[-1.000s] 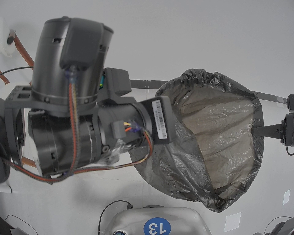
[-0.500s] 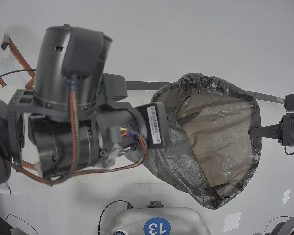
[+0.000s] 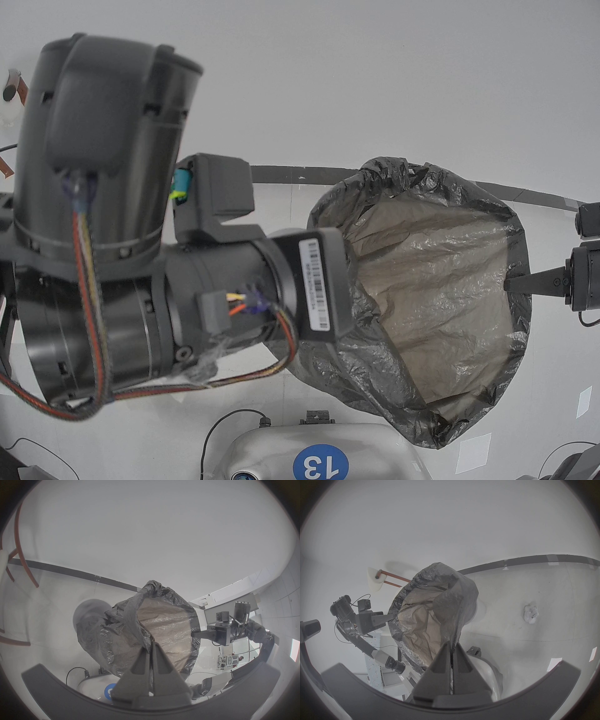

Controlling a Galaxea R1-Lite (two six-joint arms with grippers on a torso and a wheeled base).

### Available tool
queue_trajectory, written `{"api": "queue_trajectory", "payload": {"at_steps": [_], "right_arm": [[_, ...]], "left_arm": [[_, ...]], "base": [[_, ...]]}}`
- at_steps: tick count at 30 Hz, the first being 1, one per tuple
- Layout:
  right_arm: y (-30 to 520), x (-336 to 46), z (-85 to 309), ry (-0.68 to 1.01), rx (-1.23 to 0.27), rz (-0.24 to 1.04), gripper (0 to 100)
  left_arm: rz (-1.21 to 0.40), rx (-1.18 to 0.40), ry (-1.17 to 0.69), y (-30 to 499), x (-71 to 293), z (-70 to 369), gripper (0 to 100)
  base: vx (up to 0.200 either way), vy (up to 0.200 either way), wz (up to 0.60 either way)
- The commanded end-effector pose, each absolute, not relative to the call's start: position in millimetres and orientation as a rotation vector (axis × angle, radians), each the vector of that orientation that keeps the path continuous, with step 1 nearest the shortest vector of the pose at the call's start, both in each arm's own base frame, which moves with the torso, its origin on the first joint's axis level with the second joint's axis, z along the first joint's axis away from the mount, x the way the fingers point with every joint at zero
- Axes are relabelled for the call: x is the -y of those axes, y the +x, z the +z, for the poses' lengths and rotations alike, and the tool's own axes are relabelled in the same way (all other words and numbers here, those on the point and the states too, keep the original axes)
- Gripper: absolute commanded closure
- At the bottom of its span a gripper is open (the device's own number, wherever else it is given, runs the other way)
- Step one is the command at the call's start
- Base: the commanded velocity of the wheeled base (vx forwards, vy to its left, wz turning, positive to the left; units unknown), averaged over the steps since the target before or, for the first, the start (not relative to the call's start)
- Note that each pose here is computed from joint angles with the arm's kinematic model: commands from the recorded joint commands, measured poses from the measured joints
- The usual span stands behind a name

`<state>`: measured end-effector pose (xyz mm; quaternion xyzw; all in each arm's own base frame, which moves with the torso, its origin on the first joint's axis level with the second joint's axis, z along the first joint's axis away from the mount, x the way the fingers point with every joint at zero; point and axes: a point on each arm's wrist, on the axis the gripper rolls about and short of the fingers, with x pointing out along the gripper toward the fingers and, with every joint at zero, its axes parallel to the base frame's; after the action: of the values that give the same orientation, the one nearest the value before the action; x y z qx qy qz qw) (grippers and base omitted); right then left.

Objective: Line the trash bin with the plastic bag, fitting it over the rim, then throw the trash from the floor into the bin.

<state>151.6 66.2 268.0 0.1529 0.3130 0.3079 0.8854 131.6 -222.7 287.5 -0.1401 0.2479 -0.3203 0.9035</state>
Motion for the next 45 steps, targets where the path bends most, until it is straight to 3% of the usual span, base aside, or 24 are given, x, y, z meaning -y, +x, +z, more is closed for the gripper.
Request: {"api": "queue_trajectory", "payload": {"at_steps": [1,5,11,19,28,45], "right_arm": [[152.2,-68.2,266.6,0.314,-0.667,0.648,100],[156.3,-70.1,264.6,0.313,-0.681,0.646,100],[182.3,-78.9,259.3,0.314,-0.730,0.626,100],[236.8,-93.1,266.1,0.313,-0.727,0.607,100],[293.9,-92.3,294.6,0.326,-0.606,0.571,100],[337.2,-105.1,306.0,0.324,-0.548,0.585,100]], "left_arm": [[-0.660,-0.528,-0.281,128.4,219.0,284.7,100],[-0.640,-0.558,-0.280,129.8,218.5,276.0,100],[-0.493,-0.584,-0.302,179.9,211.1,261.9,100],[-0.371,-0.604,-0.400,254.2,172.7,256.5,100],[-0.210,-0.469,-0.491,324.7,127.2,275.1,100],[-0.089,-0.457,-0.504,361.4,96.5,261.8,100]], "base": [[0.000,0.000,0.00],[0.000,0.000,0.00],[0.000,0.000,0.00],[0.000,0.000,0.00],[0.000,0.000,0.00],[0.000,0.000,0.00]]}}
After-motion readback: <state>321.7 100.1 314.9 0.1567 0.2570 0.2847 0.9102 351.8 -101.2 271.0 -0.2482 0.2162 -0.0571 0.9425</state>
